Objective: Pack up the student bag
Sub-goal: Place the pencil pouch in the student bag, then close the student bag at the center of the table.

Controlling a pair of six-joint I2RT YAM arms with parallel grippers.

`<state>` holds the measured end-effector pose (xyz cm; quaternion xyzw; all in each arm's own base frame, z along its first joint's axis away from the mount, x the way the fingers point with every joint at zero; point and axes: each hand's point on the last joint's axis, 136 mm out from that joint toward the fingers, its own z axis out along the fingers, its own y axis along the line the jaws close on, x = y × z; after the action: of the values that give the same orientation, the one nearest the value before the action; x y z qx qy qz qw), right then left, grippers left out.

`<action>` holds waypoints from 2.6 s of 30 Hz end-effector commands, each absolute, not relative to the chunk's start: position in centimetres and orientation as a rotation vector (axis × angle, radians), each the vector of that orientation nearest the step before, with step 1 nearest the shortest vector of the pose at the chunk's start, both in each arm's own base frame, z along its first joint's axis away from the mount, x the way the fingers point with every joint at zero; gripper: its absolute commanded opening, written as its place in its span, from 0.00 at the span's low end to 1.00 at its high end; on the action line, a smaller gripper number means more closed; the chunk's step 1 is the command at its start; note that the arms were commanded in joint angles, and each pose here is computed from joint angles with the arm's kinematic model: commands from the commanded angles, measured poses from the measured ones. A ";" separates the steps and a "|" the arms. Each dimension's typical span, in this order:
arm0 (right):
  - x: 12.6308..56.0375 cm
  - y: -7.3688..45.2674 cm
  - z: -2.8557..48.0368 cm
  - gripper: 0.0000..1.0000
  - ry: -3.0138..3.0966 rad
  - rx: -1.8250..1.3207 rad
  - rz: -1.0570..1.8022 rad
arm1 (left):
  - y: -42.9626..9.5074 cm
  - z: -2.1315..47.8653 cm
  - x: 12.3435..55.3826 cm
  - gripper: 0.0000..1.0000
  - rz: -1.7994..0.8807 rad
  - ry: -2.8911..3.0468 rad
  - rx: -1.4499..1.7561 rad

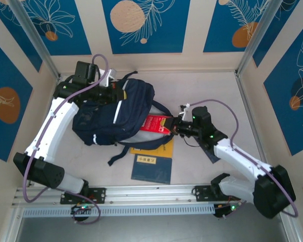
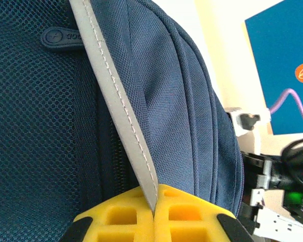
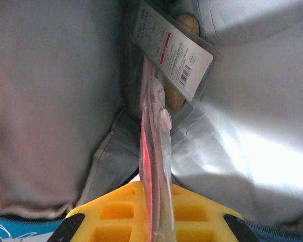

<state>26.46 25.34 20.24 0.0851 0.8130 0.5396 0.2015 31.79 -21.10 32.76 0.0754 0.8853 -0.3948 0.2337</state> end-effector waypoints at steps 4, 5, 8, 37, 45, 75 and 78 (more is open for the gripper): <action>30.2 30.1 23.5 0.00 2.141 0.178 1.600 | -22.4 38.3 30.0 0.00 -1.195 2.217 0.363; 30.4 31.0 23.5 0.00 2.144 0.170 1.600 | -22.4 38.4 29.8 0.00 -1.194 2.213 0.366; 31.0 33.5 23.1 0.00 2.156 0.170 1.573 | -22.2 38.6 29.6 0.00 -1.189 2.204 0.365; 35.9 46.6 16.2 0.64 2.407 0.127 1.424 | -19.4 35.2 34.0 0.00 -1.070 2.313 0.099; 33.7 41.3 19.1 0.78 2.363 0.036 1.333 | -16.4 32.5 37.2 0.00 -1.024 2.349 -0.105; 18.2 25.1 11.1 0.37 2.771 -0.289 0.677 | -17.9 24.1 32.9 0.56 -0.826 2.485 -0.010; 16.7 27.2 9.5 0.32 2.831 -0.421 0.685 | -18.7 22.7 29.5 0.56 -0.851 2.503 0.033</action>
<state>18.79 26.96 11.53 -0.0933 0.9511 0.2551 0.1472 31.65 -19.01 24.14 -0.0023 0.9094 -0.3346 0.2470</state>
